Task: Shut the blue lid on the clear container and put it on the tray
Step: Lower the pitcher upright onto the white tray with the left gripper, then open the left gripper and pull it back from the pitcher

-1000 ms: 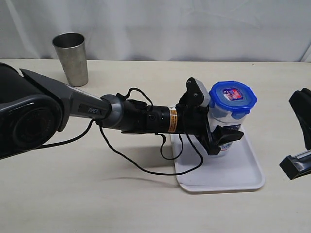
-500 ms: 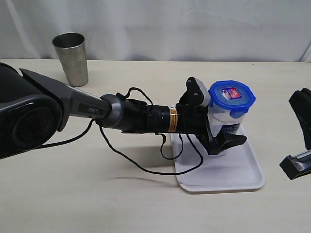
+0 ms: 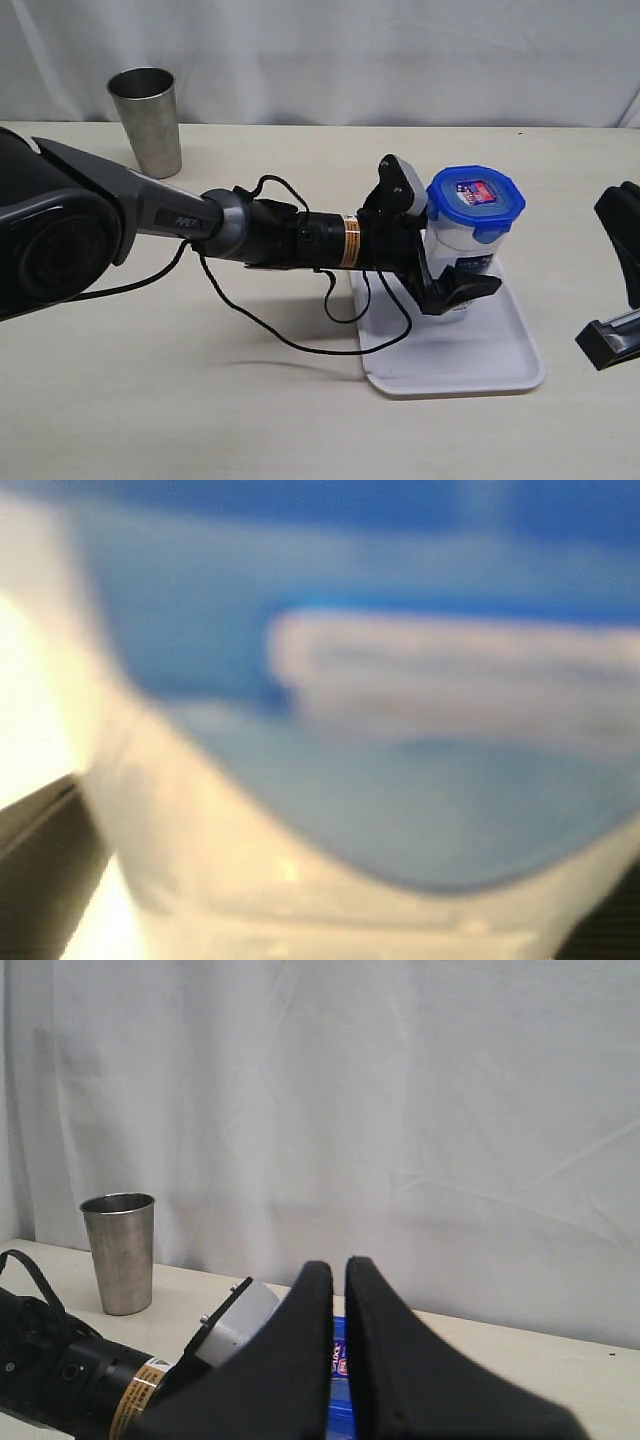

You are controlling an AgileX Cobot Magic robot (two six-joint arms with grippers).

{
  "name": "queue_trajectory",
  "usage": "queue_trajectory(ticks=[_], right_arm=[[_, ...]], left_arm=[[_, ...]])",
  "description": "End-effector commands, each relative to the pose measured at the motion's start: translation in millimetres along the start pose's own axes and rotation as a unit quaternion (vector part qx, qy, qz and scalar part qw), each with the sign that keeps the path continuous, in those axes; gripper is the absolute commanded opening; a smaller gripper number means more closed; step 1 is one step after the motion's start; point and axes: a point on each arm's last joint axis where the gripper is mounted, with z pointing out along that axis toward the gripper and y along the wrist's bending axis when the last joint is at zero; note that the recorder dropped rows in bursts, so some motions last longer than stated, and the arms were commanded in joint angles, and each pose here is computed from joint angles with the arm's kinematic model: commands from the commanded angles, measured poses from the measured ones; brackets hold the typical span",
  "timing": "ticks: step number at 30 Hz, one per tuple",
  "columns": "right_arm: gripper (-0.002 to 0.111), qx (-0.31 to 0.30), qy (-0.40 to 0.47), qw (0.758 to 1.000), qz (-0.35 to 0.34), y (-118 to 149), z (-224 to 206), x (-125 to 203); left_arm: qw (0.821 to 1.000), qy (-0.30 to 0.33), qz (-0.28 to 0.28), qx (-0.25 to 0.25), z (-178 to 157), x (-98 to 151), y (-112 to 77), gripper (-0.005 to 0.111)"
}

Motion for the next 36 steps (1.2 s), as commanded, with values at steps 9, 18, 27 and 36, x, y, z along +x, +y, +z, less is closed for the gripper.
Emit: queue_trajectory(ticks=[9, 18, 27, 36], right_arm=[[0.005, 0.0, 0.001, 1.0, -0.003, 0, -1, 1], [0.005, 0.0, 0.001, 1.0, -0.003, 0, -1, 1], [0.005, 0.0, 0.001, 1.0, -0.003, 0, -1, 1], [0.005, 0.0, 0.001, 1.0, -0.003, 0, -1, 1]], left_arm=[[1.0, 0.022, 0.01, 0.004, -8, -7, 6.4, 0.098], [0.992, 0.122, 0.038, 0.015, -38, -25, 20.0, 0.07], [0.987, 0.156, 0.023, 0.017, -63, -55, 24.3, 0.068], [0.992, 0.111, -0.055, -0.016, -108, -97, 44.3, 0.037]])
